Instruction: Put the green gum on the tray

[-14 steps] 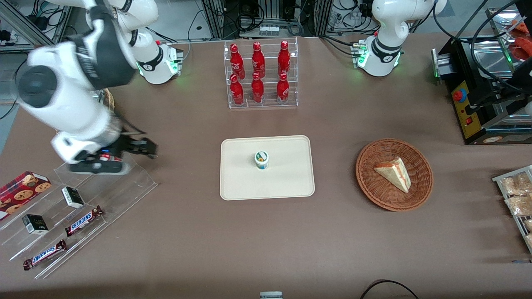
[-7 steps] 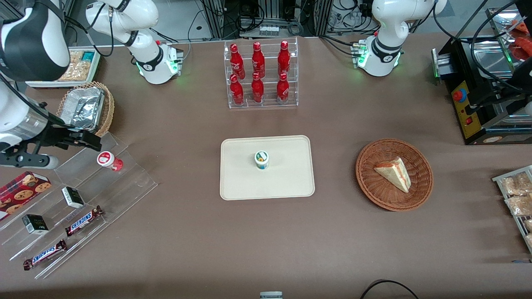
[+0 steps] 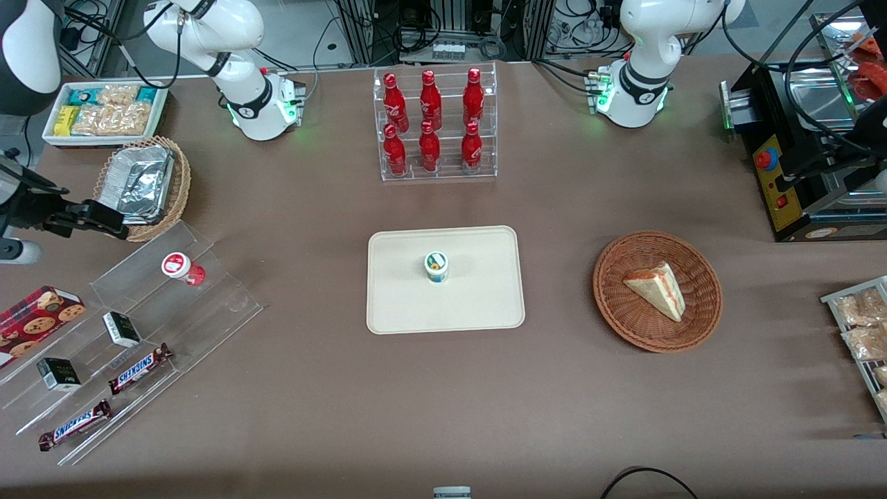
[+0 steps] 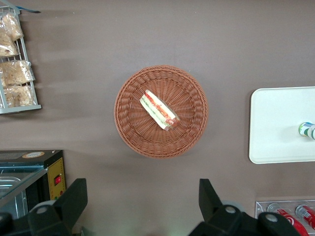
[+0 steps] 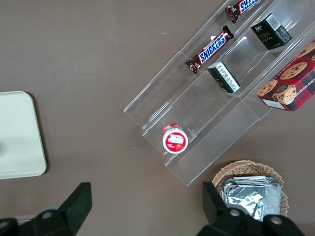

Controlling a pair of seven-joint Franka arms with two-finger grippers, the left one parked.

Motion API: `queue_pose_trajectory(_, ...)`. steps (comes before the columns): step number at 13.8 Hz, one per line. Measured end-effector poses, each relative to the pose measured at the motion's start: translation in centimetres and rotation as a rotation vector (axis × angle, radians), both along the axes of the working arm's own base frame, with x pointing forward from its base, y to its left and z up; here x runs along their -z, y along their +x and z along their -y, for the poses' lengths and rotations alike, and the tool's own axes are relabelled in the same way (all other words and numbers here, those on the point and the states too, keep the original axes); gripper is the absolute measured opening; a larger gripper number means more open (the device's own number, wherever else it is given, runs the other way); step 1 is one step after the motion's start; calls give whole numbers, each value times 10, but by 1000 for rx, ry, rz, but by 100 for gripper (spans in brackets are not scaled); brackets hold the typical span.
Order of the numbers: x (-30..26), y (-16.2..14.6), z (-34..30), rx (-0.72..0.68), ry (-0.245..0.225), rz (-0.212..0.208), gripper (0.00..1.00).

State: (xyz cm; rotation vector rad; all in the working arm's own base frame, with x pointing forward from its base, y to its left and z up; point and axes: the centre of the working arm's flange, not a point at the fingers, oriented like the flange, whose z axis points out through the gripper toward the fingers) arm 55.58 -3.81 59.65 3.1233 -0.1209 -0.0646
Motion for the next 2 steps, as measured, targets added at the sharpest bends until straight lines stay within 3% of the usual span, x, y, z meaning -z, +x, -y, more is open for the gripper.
queue_pose_trajectory(2,0,0,1,-3,0,0,100)
